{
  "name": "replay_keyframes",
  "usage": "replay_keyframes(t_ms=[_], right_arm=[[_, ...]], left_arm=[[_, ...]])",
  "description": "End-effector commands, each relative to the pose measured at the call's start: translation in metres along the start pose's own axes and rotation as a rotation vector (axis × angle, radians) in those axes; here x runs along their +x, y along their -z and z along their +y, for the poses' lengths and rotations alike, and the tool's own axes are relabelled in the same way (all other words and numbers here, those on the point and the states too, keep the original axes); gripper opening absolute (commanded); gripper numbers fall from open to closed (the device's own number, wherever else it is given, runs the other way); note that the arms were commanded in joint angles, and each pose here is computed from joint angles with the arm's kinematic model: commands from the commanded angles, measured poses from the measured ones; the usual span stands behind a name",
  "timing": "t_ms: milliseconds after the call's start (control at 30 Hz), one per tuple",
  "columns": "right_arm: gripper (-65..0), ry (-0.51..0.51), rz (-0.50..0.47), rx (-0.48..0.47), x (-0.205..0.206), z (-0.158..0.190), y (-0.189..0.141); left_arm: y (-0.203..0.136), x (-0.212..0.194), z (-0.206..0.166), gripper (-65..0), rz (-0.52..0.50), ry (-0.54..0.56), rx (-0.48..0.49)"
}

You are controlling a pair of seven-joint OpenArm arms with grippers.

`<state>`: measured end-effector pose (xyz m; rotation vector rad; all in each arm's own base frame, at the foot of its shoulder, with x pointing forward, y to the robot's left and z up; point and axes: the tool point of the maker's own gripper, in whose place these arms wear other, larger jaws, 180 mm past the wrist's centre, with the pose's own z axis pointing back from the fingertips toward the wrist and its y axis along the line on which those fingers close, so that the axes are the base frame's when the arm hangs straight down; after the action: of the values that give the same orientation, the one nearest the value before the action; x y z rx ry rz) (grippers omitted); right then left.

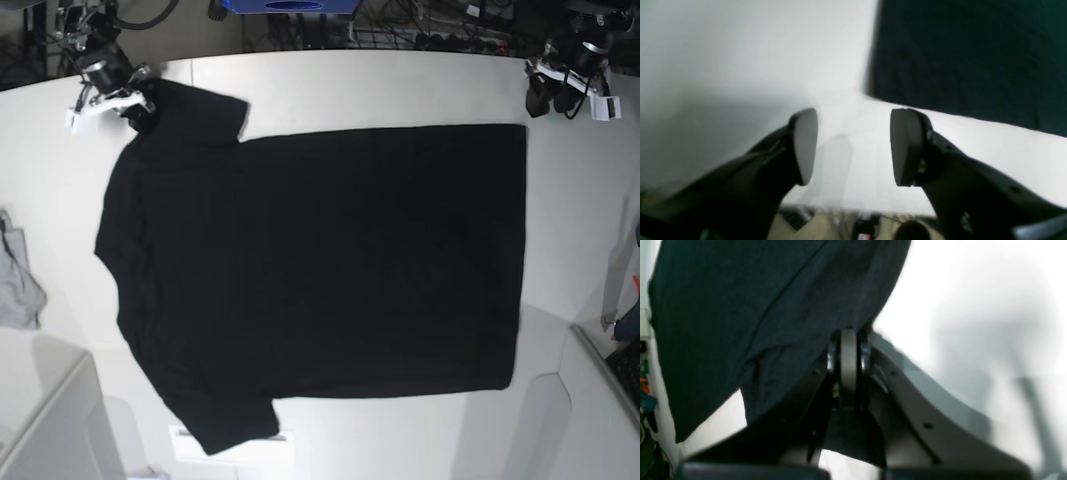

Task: Fold the T-shirt properly
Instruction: 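Lower both grippers and grasp the shirt's shoulder corners at the collar edge, then lift the shoulder corners and pull them toward the robot, straightening the shirt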

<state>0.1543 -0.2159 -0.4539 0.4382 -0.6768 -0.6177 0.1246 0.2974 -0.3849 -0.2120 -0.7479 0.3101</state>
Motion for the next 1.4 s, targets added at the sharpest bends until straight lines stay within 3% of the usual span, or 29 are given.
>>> replay_keyframes(t_ms=[0,400,533,767,833,933,1133,1367], right_arm=[[-65.0,-0.014,0.082,-0.064,-0.019,-0.015,-0.004],[-65.0,-0.018,0.080,-0.062,-0.018,-0.014,-0.004],[-65.0,-0.018,0.079,-0.062,-0.017,-0.014,-0.004],[-65.0,-0.022,0.079,-0.065,-0.017,-0.015,-0.004],[-65.0,-0.022,0.079,-0.065,-0.017,-0.015,-0.004],[-65.0,-0.023,0.078,-0.066,-0.017,-0.015,-0.004],[-65.0,-0.021,0.078,-0.066,-0.018,-0.015,-0.005],[-65.0,-0.079,0.056,-0.049,-0.015,0.000,-0.029]], left_arm=[[0.001,0.007,-0.001,-31.4,-0.024,0.003,-0.013],[0.038,0.002,0.015,-32.1,-0.021,-0.172,0.016],[0.056,-0.001,-0.009,-32.1,0.014,-0.167,-0.033],[0.065,-0.006,-0.013,-32.7,0.032,-0.196,-0.040],[0.067,-0.008,-0.011,-38.2,0.037,-0.206,-0.039],[0.068,-0.011,-0.009,-64.2,0.044,-0.213,-0.036],[0.069,-0.015,-0.016,-65.0,0.064,-0.194,-0.051],[0.042,-0.026,-0.001,-65.0,0.107,-0.123,-0.010]])
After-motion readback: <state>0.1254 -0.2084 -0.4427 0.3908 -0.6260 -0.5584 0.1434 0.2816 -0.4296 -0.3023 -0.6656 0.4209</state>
